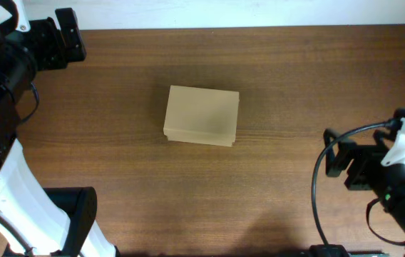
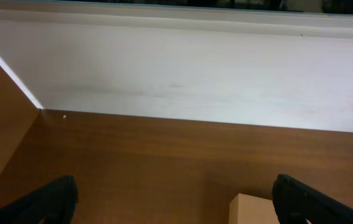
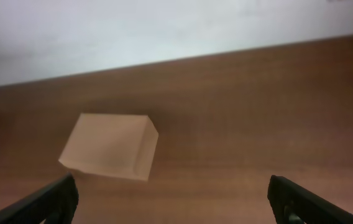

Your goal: Pack container

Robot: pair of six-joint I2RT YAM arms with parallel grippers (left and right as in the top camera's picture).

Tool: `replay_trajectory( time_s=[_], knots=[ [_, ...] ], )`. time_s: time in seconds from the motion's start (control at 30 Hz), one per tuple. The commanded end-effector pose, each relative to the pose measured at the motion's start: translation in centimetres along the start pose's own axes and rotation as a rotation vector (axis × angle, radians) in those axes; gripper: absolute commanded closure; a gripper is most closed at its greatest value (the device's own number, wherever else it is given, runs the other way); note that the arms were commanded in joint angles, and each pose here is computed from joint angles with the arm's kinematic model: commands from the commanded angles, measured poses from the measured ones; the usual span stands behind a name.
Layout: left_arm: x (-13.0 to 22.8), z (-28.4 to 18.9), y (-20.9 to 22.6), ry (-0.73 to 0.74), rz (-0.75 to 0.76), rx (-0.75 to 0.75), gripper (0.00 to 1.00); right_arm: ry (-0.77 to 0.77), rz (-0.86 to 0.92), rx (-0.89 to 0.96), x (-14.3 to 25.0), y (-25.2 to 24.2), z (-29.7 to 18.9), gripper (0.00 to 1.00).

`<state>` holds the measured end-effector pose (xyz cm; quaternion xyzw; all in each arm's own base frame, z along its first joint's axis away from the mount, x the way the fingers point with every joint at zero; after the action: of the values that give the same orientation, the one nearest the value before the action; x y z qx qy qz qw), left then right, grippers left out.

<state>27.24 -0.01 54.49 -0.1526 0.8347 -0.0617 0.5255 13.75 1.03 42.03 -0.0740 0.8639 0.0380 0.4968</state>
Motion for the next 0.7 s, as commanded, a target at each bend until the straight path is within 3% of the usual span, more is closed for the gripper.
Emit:
replay_trajectory(
  time_s=[0.0,0.23,0.67],
  knots=[
    [0.0,0.4,0.1,0.011,-0.001,-0.001,0.00,0.084,0.018,-0.001,1.5,-0.2,1.9,0.01],
    [0.0,0.4,0.1,0.011,-0.001,-0.001,0.00,0.171,0.030,0.002,4.7,-0.3,4.0,0.01],
    [0.0,0.4,0.1,0.011,-0.001,-0.001,0.00,-0.088,-0.007,0.040,13.3,0.4,4.6,0.01]
  ],
)
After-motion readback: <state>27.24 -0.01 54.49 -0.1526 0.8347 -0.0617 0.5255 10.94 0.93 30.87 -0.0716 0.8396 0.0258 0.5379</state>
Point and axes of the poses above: each gripper's point midway between its finger pads, its own z axis out along the fingers, its own y axis along the line the jaws close on, x = y × z, the point moved 9 cm from there along -z, back along the fingers, and after that the axes turned 15 degrees about -z, right-handed, at the moved point
